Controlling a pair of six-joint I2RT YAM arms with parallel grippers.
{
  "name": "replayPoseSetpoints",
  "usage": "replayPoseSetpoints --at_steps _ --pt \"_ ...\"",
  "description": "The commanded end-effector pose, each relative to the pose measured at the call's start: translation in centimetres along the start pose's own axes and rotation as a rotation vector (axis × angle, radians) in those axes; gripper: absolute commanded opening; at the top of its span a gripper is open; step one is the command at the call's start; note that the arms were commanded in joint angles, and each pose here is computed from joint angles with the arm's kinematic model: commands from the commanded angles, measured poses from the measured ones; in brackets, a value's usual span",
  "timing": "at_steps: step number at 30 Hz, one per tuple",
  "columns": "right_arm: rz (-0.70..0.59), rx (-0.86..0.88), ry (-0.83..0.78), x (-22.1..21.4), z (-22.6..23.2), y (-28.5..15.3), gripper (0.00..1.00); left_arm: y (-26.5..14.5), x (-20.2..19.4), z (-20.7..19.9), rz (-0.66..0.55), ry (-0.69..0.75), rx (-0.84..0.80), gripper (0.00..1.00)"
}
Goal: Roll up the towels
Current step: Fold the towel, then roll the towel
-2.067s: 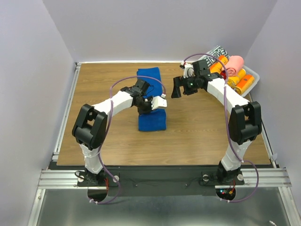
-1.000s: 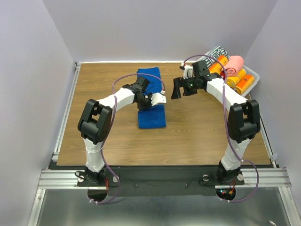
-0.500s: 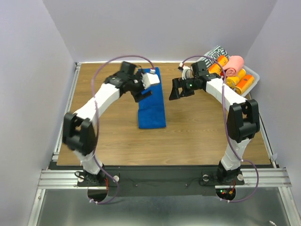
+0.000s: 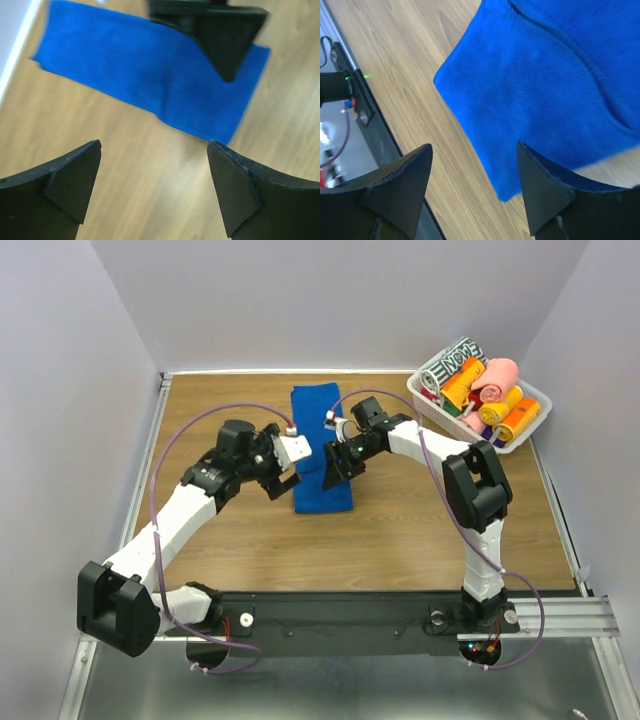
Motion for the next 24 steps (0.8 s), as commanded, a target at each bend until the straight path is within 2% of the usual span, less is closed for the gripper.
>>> replayPoseSetpoints --at_steps 1,3,8,14,19,24 --pt "-0.007 0.060 0.016 0.4 -0.3 0.7 0.72 1.4 -0.6 -3.5 -0.004 0.114 -0.104 0.97" --pt "0.015 0.059 0.041 -0.4 -0.8 1.3 0.71 2.8 0.0 -5.9 -0.003 0.226 -0.137 0.93" --pt "0.053 0.055 0.080 -1.6 -2.1 2.4 0.70 5.5 -2.6 -9.9 0.081 0.365 -0.141 0.82" --pt "0.057 0.051 0.091 -1.7 -2.3 2.5 0.69 8.2 -3.6 -10.0 0.136 0.449 -0.117 0.79" --pt "0.041 0.040 0.081 -1.3 -2.0 2.2 0.77 9.4 -4.4 -10.2 0.154 0.512 -0.139 0.79" --pt "-0.004 0.023 0.055 0.2 -1.1 1.3 0.89 10.4 -5.1 -10.4 0.178 0.531 -0.160 0.75"
Point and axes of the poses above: each gripper's point midway between its finger pads, its own y axis out along the fingers, its own z axis along the line the jaws close on, x = y × z, the point moved 9 cm from there along -y, back along the fingers, and after that the axes turned 7 degrees about y, right-handed, at the moved point
